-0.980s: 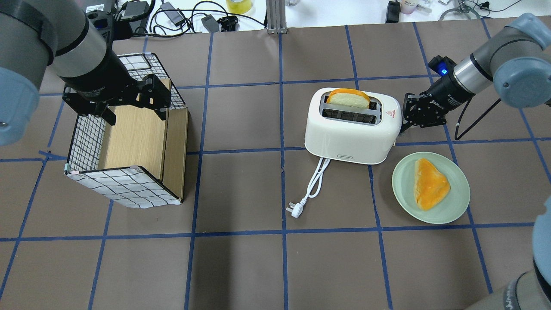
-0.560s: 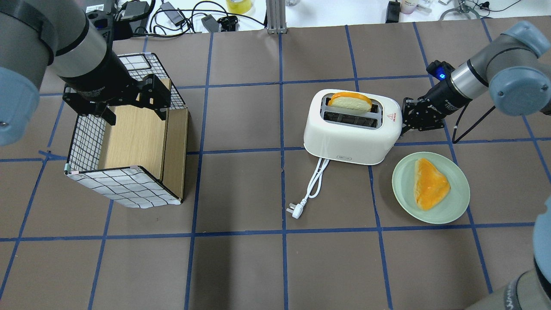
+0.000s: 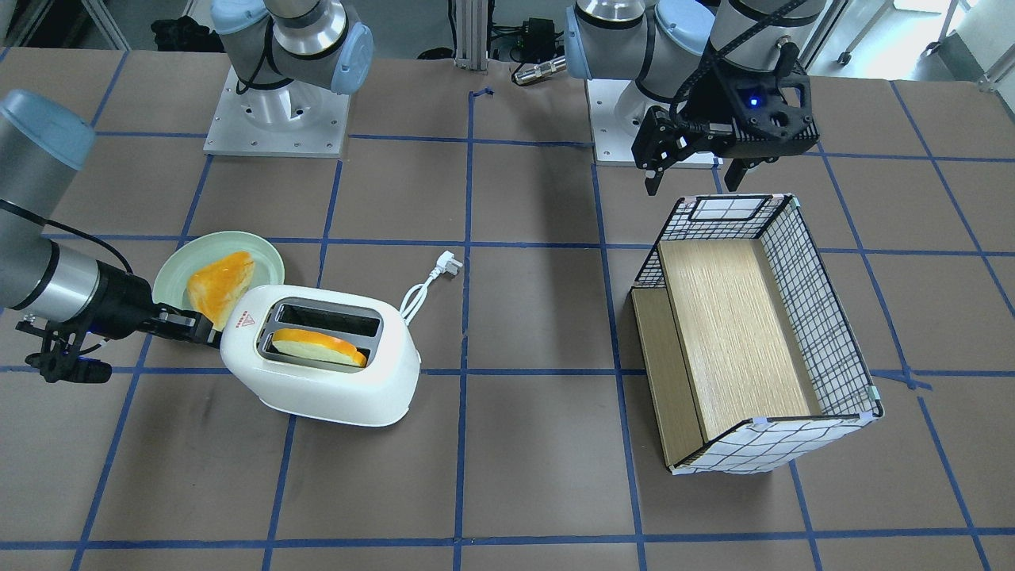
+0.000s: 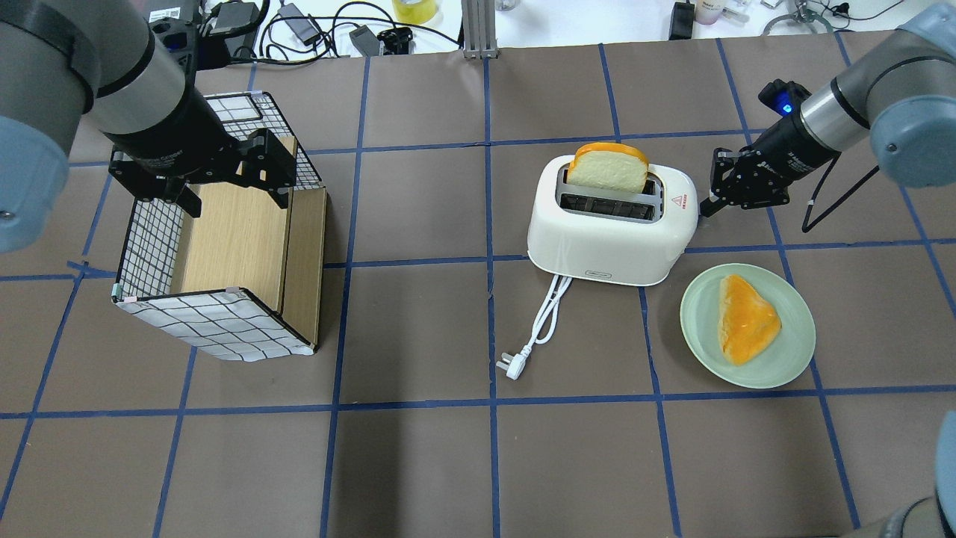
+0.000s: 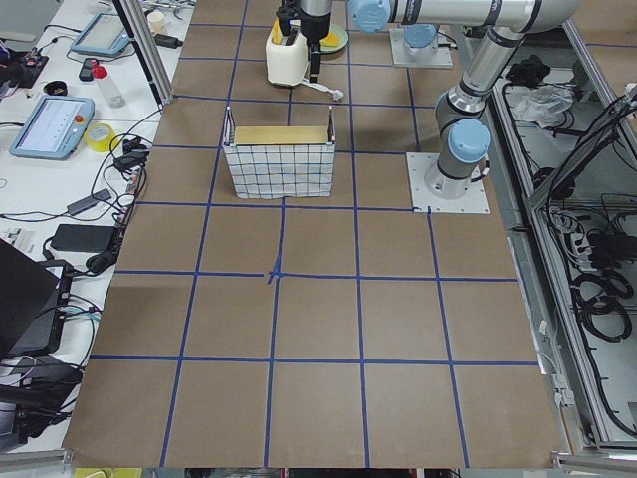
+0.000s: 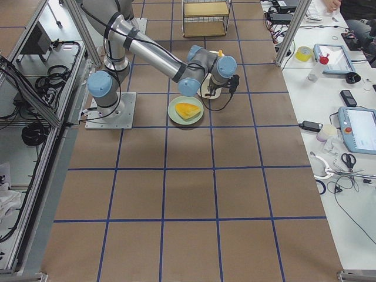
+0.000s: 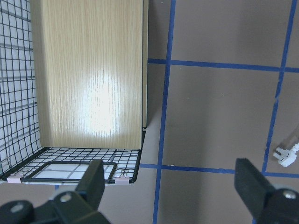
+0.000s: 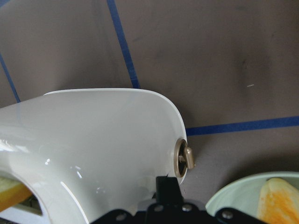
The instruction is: Press toaster with right arm
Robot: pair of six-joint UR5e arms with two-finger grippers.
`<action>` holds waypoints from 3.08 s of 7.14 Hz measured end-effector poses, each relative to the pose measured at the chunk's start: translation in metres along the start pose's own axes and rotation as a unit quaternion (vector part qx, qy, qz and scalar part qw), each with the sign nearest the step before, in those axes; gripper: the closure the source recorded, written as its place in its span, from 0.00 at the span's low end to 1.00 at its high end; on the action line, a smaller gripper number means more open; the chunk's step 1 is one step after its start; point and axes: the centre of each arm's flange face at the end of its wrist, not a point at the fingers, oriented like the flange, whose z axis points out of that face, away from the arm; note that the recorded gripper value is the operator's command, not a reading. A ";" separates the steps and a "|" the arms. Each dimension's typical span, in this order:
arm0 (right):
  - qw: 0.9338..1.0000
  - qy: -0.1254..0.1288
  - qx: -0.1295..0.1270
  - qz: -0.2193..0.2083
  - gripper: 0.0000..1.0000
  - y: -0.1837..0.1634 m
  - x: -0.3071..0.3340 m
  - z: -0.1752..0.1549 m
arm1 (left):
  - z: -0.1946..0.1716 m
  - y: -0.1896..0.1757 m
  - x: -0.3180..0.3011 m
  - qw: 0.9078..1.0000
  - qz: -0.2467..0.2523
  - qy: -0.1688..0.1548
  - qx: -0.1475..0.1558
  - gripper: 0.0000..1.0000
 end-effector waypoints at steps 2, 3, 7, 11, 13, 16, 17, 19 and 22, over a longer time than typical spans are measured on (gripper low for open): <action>1.000 0.015 0.018 0.012 1.00 0.019 -0.014 -0.031 | 0.000 0.000 0.000 1.000 0.000 0.000 0.000 0.00; 0.999 0.032 0.029 0.014 1.00 0.031 -0.023 -0.054 | 0.000 0.000 0.000 1.000 0.000 0.000 0.000 0.00; 0.993 0.102 0.052 0.005 0.87 0.061 -0.074 -0.175 | 0.000 0.000 0.000 1.000 0.000 0.000 0.000 0.00; 0.980 0.180 0.079 -0.021 0.00 0.102 -0.170 -0.174 | 0.000 0.000 0.000 1.000 0.000 0.000 0.000 0.00; 0.972 0.207 0.093 -0.054 0.00 0.120 -0.215 -0.153 | 0.000 0.000 0.000 1.000 0.000 0.000 0.000 0.00; 0.962 0.237 0.103 -0.082 0.00 0.130 -0.235 -0.149 | 0.000 0.000 0.000 1.000 0.000 0.000 0.000 0.00; 0.962 0.240 0.102 -0.088 0.00 0.131 -0.236 -0.147 | 0.000 0.000 0.000 1.000 0.000 0.000 0.000 0.00; 0.967 0.219 0.093 -0.092 0.00 0.131 -0.240 -0.142 | 0.000 0.000 0.000 1.000 0.000 0.000 0.000 0.00; 0.968 0.216 0.088 -0.092 0.00 0.129 -0.240 -0.139 | 0.000 0.000 0.000 1.000 0.000 0.000 0.000 0.00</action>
